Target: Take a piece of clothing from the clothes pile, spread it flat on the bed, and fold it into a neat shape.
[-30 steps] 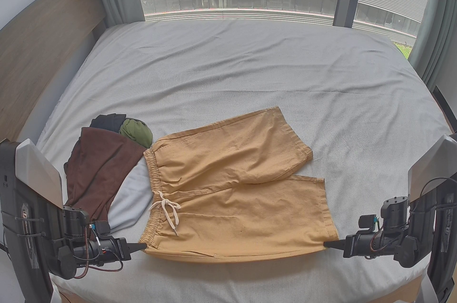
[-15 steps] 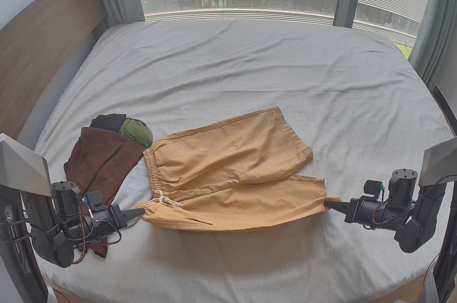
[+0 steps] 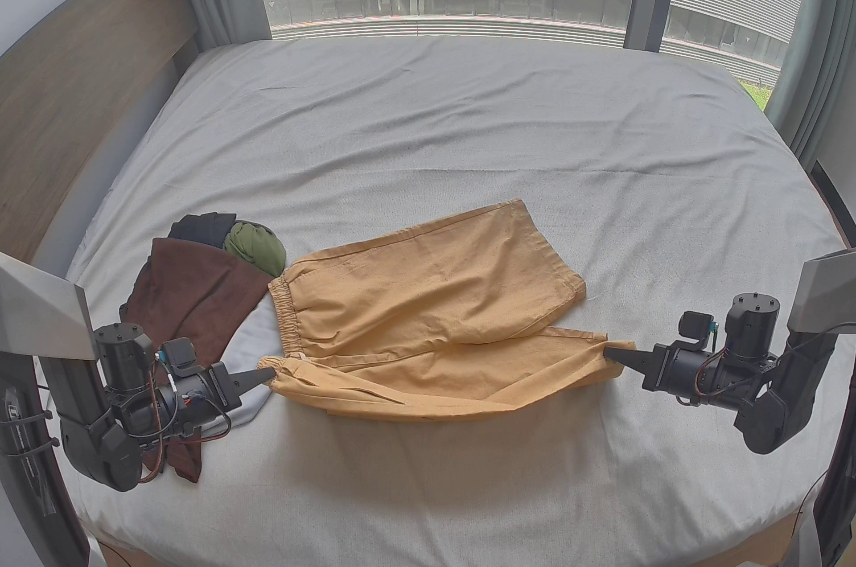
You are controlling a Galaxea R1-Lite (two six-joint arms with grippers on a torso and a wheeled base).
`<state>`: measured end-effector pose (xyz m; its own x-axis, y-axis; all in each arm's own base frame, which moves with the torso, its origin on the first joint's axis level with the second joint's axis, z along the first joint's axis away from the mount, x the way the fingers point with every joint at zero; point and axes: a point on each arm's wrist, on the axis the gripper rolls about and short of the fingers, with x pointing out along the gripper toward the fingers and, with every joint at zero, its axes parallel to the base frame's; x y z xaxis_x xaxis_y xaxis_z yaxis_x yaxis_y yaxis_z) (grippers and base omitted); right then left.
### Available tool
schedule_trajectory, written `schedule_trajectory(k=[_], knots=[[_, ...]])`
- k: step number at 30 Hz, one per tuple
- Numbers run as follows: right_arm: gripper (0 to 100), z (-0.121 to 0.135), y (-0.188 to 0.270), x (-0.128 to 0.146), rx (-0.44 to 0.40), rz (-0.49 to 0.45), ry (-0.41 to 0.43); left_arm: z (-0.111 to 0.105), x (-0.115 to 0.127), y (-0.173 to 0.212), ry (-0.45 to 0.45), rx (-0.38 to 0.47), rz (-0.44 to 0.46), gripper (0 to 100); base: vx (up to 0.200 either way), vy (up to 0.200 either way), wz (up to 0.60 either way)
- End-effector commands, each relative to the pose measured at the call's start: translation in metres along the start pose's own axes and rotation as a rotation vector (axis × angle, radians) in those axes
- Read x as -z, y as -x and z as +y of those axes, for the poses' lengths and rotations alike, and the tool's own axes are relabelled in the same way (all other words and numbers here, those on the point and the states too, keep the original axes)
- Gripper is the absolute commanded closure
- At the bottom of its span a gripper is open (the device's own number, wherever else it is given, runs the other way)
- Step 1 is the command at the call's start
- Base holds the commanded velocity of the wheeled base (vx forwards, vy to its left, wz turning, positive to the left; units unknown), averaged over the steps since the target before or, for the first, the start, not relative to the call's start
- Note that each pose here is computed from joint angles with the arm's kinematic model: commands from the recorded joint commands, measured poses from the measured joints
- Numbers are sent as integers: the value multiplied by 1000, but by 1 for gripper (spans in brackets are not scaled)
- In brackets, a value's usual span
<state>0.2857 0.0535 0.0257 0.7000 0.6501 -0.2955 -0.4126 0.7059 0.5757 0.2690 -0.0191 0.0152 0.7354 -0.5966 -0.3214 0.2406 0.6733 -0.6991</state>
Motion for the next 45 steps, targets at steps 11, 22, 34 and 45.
schedule_trajectory(k=[11, 22, 34, 45], knots=[[100, -6, -16, -34, -3, -60, 22, 7, -11, -13, -2, 5, -39, 100, 0, 0, 0], [100, 3, -24, -65, -13, -82, 36, 5, -17, -16, 25, 9, -68, 100, 0, 0, 0], [100, 10, -40, -106, -29, -118, 63, 0, -29, -26, 85, 4, -142, 100, 0, 0, 0], [100, 21, -53, -137, -49, -141, 86, -1, -45, -36, 106, 2, -228, 100, 0, 0, 0]])
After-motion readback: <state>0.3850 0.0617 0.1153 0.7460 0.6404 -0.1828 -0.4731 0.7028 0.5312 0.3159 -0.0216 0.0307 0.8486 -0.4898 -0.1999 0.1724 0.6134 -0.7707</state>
